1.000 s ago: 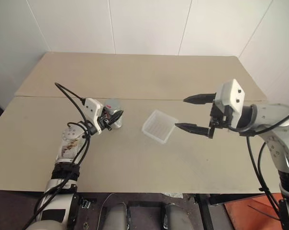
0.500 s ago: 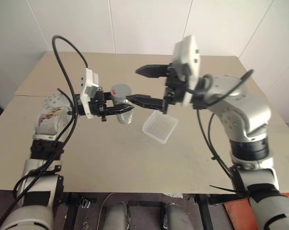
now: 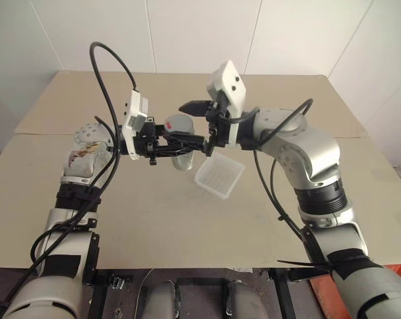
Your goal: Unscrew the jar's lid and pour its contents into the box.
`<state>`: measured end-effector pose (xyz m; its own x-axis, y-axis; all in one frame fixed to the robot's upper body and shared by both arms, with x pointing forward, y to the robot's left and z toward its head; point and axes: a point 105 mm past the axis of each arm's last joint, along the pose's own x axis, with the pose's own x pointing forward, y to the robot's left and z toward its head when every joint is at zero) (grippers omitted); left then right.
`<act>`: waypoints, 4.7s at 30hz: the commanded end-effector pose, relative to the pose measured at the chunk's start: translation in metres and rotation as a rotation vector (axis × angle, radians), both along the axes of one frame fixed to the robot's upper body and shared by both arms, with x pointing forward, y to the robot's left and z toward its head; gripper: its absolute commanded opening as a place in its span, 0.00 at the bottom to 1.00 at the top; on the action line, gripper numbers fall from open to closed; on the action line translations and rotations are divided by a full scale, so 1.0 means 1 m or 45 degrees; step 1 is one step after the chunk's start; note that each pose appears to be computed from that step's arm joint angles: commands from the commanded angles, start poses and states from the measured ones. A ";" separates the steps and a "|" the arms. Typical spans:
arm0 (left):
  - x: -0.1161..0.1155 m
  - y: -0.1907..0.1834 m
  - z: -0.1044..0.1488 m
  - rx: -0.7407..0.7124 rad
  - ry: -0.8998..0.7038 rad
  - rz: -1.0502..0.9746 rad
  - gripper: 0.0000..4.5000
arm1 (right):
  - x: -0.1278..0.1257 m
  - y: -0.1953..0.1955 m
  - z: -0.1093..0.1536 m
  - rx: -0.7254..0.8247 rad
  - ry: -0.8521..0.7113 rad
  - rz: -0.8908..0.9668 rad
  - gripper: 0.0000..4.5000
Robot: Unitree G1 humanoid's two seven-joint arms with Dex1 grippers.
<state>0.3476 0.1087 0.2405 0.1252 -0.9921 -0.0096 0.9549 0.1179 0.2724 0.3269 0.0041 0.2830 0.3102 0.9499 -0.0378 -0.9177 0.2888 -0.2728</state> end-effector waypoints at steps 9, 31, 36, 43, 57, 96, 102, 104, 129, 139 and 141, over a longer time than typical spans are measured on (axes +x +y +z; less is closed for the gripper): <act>-0.037 -0.002 0.029 0.006 -0.103 -0.332 0.44 | -0.041 -0.009 0.023 0.058 -0.080 0.748 0.62; -0.018 0.034 0.015 0.037 -0.024 -0.058 0.44 | -0.012 -0.048 0.018 0.083 -0.186 0.514 0.99; -0.003 0.036 0.012 0.008 -0.032 0.045 0.44 | -0.019 -0.035 0.016 0.083 -0.197 0.261 0.99; 0.001 0.018 0.006 -0.011 -0.037 0.013 0.44 | -0.018 0.009 0.020 0.081 -0.178 0.109 0.99; -0.006 0.022 0.010 -0.013 -0.073 0.011 0.44 | 0.017 0.012 0.014 0.069 -0.124 -0.068 0.99; 0.003 0.009 0.007 -0.047 -0.078 0.008 0.44 | 0.005 0.032 0.022 0.060 -0.164 -0.045 0.99; 0.001 0.017 0.007 -0.035 -0.085 0.026 0.44 | 0.013 0.018 0.025 0.087 -0.166 -0.089 0.99; 0.000 0.022 0.007 -0.033 -0.086 0.039 0.44 | 0.017 0.009 0.023 0.079 -0.164 -0.114 0.99; -0.008 0.037 0.007 -0.012 -0.065 0.069 0.44 | 0.013 -0.043 0.029 0.089 -0.190 -0.141 0.99; -0.002 0.013 0.003 -0.060 -0.044 0.013 0.44 | -0.020 0.013 0.036 0.123 -0.182 0.110 0.99; -0.002 0.010 0.004 -0.065 -0.046 -0.003 0.44 | -0.018 0.022 0.035 0.124 -0.159 0.124 0.99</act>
